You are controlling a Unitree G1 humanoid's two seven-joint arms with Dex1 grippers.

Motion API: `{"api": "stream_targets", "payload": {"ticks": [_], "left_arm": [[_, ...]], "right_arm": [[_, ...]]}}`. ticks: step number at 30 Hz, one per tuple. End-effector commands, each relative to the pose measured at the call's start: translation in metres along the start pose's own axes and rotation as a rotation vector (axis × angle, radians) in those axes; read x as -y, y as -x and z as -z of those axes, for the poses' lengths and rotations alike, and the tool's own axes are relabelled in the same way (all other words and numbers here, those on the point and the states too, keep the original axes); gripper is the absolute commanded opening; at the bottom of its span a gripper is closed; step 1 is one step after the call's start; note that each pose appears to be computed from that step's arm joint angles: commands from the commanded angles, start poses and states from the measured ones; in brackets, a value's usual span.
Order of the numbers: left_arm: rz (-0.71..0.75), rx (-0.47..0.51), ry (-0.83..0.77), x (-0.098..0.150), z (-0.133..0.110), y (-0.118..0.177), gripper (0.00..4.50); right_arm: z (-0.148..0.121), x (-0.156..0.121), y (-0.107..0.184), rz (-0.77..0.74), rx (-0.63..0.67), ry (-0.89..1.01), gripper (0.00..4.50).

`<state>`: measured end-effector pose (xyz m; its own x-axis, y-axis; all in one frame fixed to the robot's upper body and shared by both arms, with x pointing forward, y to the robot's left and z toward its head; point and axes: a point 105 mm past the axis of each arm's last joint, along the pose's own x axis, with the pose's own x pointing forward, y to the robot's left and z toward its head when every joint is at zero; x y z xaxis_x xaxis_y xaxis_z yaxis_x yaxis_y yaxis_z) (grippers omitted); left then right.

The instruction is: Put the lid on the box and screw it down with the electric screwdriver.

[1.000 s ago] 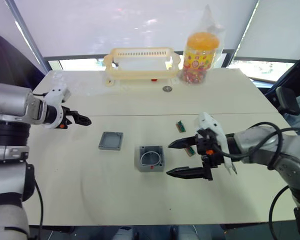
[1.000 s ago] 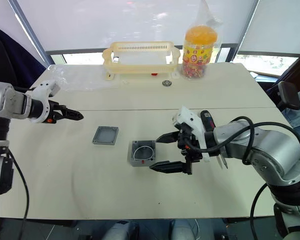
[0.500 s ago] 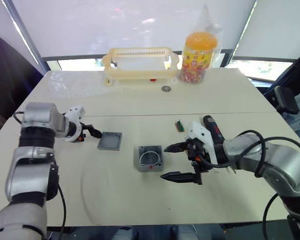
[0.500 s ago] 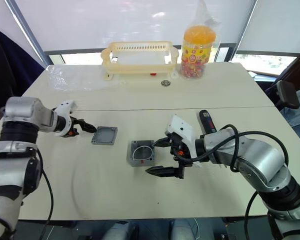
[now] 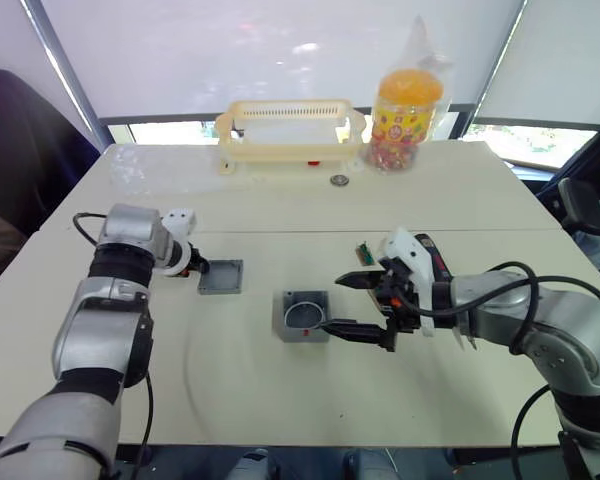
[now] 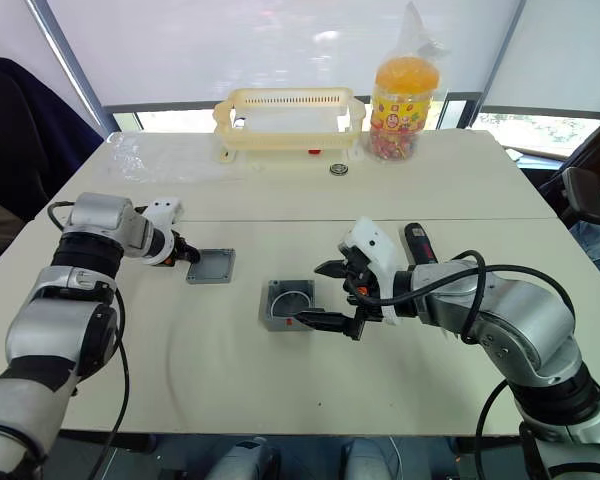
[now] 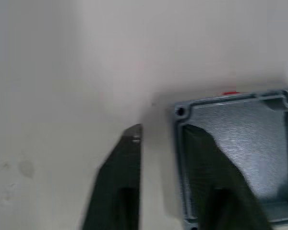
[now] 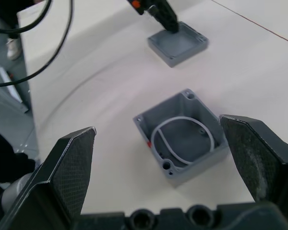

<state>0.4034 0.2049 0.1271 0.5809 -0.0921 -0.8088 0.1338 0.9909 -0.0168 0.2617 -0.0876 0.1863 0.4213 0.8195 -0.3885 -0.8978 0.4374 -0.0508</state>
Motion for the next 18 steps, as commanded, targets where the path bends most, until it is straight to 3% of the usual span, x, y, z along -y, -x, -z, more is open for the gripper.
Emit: {"api": "stream_targets", "payload": {"ticks": [1,9,12,16,18], "left_arm": [[0.001,-0.097,0.019,0.006,0.025,-0.009,0.03],[-0.018,0.013,0.076,-0.009,0.005,0.024,0.03],[-0.019,0.114,0.062,-0.016,-0.008,0.046,0.03],[0.054,0.358,0.017,-0.014,-0.031,0.086,0.03],[0.07,0.419,0.038,-0.016,-0.032,0.096,0.03]], "right_arm": [[-0.009,0.0,0.002,0.03,0.049,0.027,4.5],[-0.009,0.011,0.004,0.045,0.065,-0.003,4.5],[-0.019,0.019,0.009,0.038,0.128,-0.055,4.5],[-0.04,0.034,0.011,0.021,0.258,-0.171,4.5],[-0.05,0.041,0.01,0.014,0.308,-0.227,4.5]]}}
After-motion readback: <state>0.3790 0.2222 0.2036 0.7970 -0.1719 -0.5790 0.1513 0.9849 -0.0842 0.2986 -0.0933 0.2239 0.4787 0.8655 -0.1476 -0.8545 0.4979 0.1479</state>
